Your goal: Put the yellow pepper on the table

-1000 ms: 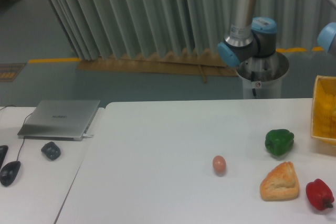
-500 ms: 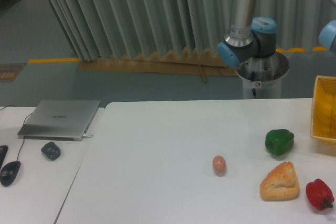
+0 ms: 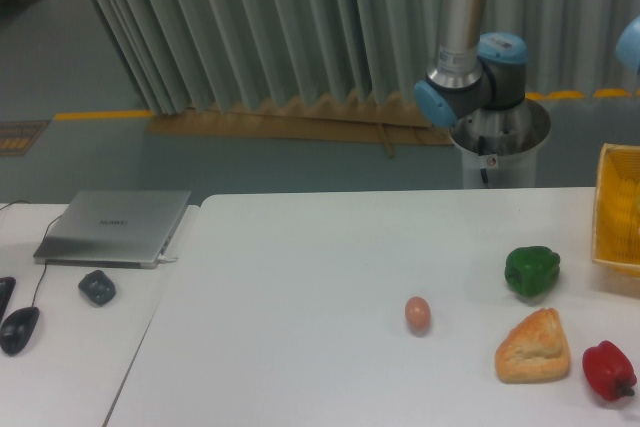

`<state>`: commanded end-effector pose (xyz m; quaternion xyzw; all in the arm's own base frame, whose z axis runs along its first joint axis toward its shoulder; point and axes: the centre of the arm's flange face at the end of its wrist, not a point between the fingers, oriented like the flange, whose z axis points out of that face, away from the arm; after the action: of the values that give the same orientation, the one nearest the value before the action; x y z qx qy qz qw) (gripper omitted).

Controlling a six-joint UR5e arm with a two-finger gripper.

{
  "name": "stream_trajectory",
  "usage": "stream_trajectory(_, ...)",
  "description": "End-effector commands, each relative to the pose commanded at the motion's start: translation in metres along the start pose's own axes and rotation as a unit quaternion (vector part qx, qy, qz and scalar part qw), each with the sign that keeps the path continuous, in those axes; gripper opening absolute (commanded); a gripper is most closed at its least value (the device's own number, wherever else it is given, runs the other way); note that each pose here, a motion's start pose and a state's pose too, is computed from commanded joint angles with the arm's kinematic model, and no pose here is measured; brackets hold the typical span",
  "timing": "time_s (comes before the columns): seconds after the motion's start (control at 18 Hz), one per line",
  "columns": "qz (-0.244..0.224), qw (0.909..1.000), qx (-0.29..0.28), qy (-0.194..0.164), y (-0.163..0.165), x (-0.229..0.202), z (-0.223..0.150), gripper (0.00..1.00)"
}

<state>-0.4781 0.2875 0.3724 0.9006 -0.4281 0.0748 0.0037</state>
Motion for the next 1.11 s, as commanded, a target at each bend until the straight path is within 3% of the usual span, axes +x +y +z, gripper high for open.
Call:
stream_trajectory(0.28,-0.077,0.9964,0.025,-0.028,-0.046,-0.011,-0.027,0.55)
stream_trajectory(0.72,-0.111,0.9932,0.021,-0.031,-0.102,-0.024,-0.032,0.55)
stream_trajectory(1.11,-0.175,0.9834,0.013,-0.047,-0.175,-0.048,-0.032,0.55)
